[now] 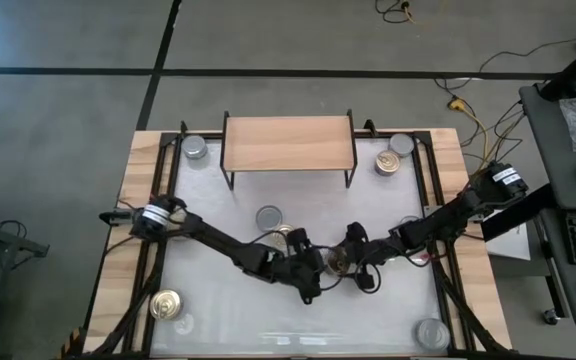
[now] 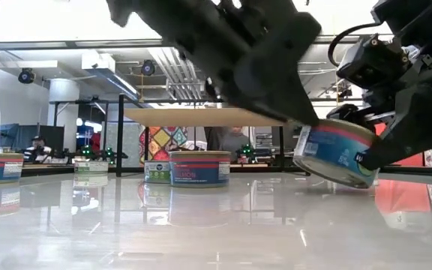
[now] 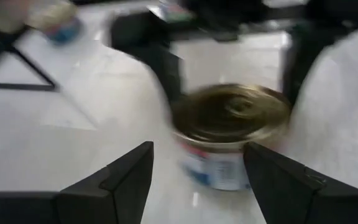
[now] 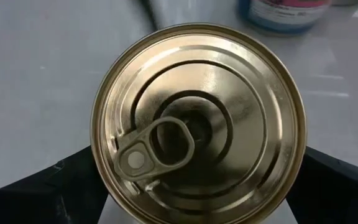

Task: Stack canned seafood by type on shelf
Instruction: Put the blue-pink tuna can on the shelf

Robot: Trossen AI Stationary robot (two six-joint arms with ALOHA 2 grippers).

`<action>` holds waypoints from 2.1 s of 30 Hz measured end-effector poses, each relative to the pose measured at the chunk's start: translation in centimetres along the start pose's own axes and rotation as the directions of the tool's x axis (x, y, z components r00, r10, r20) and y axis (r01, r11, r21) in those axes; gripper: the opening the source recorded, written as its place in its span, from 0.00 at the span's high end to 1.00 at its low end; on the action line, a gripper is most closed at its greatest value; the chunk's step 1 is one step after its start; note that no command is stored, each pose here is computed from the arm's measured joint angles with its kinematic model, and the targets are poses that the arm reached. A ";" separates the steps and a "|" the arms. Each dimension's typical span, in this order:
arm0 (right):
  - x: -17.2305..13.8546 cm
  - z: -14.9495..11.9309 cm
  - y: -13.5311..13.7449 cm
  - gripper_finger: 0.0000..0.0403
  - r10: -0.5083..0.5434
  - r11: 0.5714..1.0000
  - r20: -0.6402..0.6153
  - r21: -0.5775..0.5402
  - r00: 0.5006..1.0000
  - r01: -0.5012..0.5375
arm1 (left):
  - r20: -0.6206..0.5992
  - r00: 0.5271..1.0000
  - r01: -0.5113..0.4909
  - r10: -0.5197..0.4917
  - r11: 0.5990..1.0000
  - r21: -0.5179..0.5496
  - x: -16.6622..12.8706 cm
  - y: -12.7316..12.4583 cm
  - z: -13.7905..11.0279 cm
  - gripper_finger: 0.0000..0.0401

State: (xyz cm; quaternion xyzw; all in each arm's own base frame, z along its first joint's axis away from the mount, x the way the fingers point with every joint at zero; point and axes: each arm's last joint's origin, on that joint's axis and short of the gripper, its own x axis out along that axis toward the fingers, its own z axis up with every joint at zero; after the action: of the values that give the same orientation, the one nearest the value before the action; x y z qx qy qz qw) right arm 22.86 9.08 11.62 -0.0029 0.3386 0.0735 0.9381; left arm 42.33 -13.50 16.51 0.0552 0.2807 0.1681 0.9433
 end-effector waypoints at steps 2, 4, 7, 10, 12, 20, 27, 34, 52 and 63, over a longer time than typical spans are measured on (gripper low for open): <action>0.0 0.2 0.1 0.06 0.014 1.000 -0.002 0.000 1.000 -0.014 | 0.007 1.000 -0.017 0.017 1.000 -0.001 -0.5 0.1 0.1 0.42; 0.1 0.4 0.0 0.06 0.011 1.000 0.003 0.003 1.000 -0.011 | -0.010 1.000 -0.014 0.014 1.000 0.007 -0.5 0.2 -0.3 0.42; 0.1 0.7 -0.1 0.06 -0.014 1.000 -0.006 0.017 1.000 0.014 | -0.062 0.998 -0.014 0.015 1.000 0.020 -0.7 0.4 -1.4 0.42; 0.2 1.4 0.1 0.06 -0.015 1.000 -0.044 0.021 0.999 0.016 | -0.079 0.996 -0.048 0.050 0.999 0.020 -2.7 0.7 -1.7 0.42; 0.2 2.1 0.3 0.06 -0.024 1.000 -0.086 0.013 0.996 0.025 | -0.057 0.995 -0.085 0.085 0.996 0.012 -5.1 0.8 -1.7 0.42; -1.1 8.6 0.0 0.06 -0.092 0.996 -0.252 -0.003 0.963 0.094 | 0.062 0.996 -0.057 0.066 0.988 -0.145 -13.8 3.9 -5.4 0.42; -4.3 15.5 -4.7 0.06 -0.203 0.973 -0.315 0.040 0.927 0.227 | 0.212 0.970 0.164 -0.119 0.964 -0.210 -16.7 6.7 -7.3 0.42; -7.7 18.7 -13.7 0.06 -0.361 0.911 -0.284 0.094 0.888 0.401 | 0.300 0.937 0.232 -0.178 0.960 -0.155 -17.3 7.7 -8.5 0.42; -8.0 19.2 -31.0 0.06 -0.303 0.923 -0.349 0.125 0.887 0.364 | 0.247 0.963 0.172 -0.107 0.951 -0.258 -15.3 9.6 -9.2 0.42; -8.6 19.3 -33.7 0.06 -0.294 0.924 -0.407 0.110 0.865 0.366 | 0.232 0.970 0.148 -0.078 0.942 -0.300 -14.8 11.3 -8.4 0.42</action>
State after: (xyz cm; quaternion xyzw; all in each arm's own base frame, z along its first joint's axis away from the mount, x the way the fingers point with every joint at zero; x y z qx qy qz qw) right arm 33.26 -24.32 30.45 0.0110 0.5147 -0.1223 0.8485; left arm 22.87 -8.01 19.23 -0.0942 0.1484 0.1489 0.9731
